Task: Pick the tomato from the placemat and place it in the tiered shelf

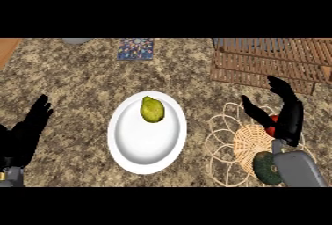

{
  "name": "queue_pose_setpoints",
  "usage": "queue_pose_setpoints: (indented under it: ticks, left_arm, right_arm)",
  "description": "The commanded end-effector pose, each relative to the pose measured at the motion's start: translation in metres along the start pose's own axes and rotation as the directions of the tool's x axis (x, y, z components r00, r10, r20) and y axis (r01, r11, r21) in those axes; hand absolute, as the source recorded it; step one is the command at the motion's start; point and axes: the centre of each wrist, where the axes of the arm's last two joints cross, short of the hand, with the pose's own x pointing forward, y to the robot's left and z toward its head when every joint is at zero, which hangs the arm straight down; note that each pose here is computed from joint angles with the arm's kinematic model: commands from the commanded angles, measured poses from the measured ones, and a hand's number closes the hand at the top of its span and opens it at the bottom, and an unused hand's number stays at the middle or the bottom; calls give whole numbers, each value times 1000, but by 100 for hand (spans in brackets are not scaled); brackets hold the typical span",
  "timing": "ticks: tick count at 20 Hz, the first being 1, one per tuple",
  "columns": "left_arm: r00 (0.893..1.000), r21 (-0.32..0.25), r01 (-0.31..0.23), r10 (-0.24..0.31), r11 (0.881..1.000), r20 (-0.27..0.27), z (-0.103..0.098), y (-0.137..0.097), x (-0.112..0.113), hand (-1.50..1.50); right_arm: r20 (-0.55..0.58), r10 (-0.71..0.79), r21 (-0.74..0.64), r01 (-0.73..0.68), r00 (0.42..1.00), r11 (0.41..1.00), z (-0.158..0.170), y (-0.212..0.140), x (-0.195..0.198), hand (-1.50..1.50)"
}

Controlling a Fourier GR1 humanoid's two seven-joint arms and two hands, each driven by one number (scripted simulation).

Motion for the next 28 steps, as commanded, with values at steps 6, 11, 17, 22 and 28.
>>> queue_pose_setpoints:
  ticks: [6,11,17,22,28]
  left_arm:
    - [999,-17,-1,0,1000,-47,9,17,-5,0]
    - [999,-22,-6,5,1000,-52,11,7,-10,0]
    - [999,-24,-24,23,999,-50,13,-3,-19,0]
    - [999,-21,-15,14,1000,-35,4,-14,-13,0]
    - [999,-28,-17,16,999,-31,3,11,-8,0]
  right_arm:
    - [-150,409,-43,-419,900,907,2,-11,10,-150]
    - [-247,621,148,-605,744,783,0,-18,47,-150]
    - [-191,846,470,-710,498,524,2,-8,70,-150]
    - [-147,904,539,-734,402,414,0,-15,96,-150]
    - [-158,929,584,-727,334,360,-21,-30,78,-150]
